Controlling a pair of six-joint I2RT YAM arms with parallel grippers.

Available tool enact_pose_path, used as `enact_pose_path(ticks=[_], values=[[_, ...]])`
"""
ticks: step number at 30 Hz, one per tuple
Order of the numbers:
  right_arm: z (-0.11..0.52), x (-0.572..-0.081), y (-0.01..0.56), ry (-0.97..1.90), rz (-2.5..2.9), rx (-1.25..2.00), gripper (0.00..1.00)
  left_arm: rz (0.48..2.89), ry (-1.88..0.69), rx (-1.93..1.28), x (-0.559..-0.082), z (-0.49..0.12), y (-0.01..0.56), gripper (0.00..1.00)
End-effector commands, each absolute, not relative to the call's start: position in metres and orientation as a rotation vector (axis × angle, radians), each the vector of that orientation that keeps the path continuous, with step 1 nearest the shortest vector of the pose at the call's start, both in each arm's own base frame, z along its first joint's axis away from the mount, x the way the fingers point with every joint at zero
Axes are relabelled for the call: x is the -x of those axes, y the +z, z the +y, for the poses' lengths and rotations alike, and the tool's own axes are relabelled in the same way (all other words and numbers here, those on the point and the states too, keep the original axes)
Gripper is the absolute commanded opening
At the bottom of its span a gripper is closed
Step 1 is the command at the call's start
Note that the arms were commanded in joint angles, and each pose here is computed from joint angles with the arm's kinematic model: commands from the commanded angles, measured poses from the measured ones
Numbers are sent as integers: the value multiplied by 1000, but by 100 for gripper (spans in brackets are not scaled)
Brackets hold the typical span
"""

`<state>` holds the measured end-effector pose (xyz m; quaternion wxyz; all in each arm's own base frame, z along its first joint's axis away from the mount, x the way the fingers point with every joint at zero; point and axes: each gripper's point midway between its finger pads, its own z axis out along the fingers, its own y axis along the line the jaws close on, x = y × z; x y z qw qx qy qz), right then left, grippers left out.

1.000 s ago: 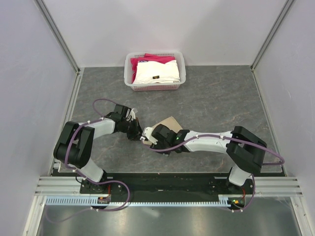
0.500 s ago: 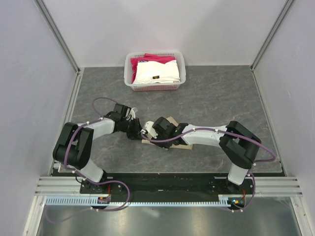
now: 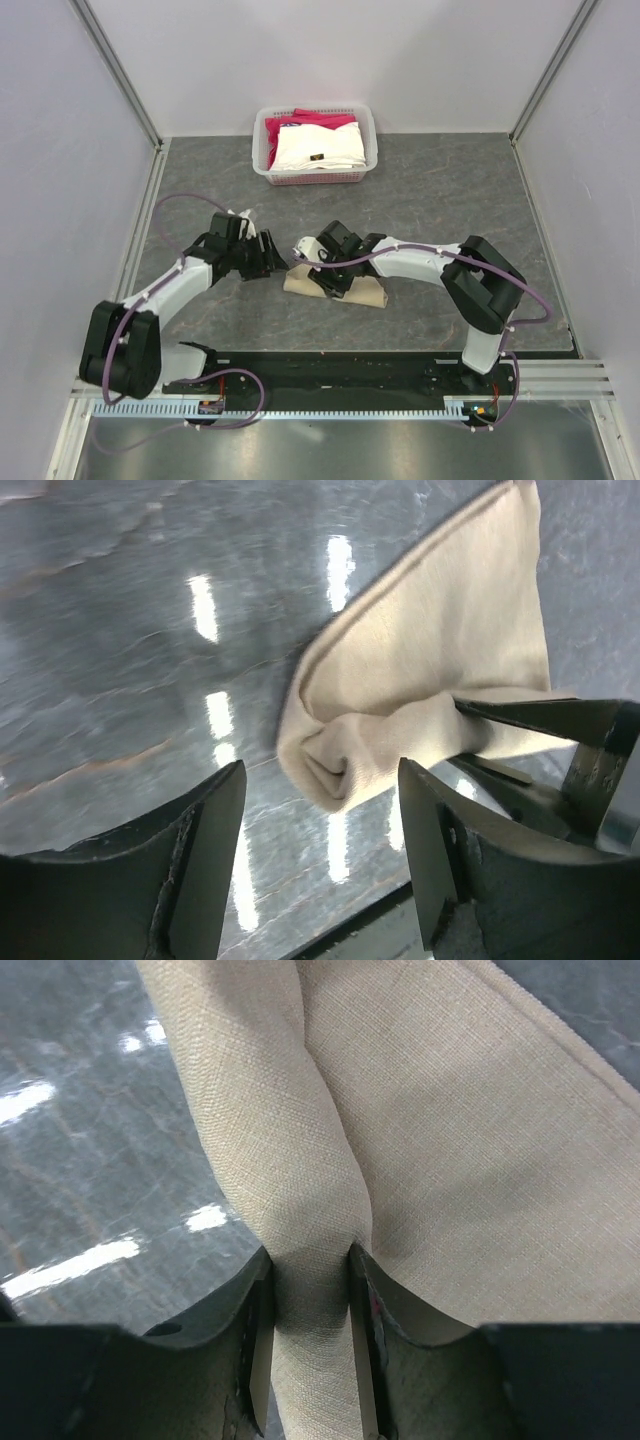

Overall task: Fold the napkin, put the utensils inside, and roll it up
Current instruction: Roll the napkin with the utensil

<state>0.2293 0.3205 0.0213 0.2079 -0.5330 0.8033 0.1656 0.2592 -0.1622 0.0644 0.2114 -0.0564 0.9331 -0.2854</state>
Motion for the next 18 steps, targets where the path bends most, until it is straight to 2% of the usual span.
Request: enact_pose_path(ticks=[1,7,11,18], values=[[318,-183,13,738,2391,1575,31,2491,-697,189,-261,-144,71,70],[326,-176,24,976,2451,1573,29,2314,-926,102,-249,-166,93,71],[325,-174,23,1105,2506,1552,28,2333,-1038,64,-229,-177,83,71],[324,-178,10,1243,2554,1495,28,2321,-1074,51,-224,-180,74,68]])
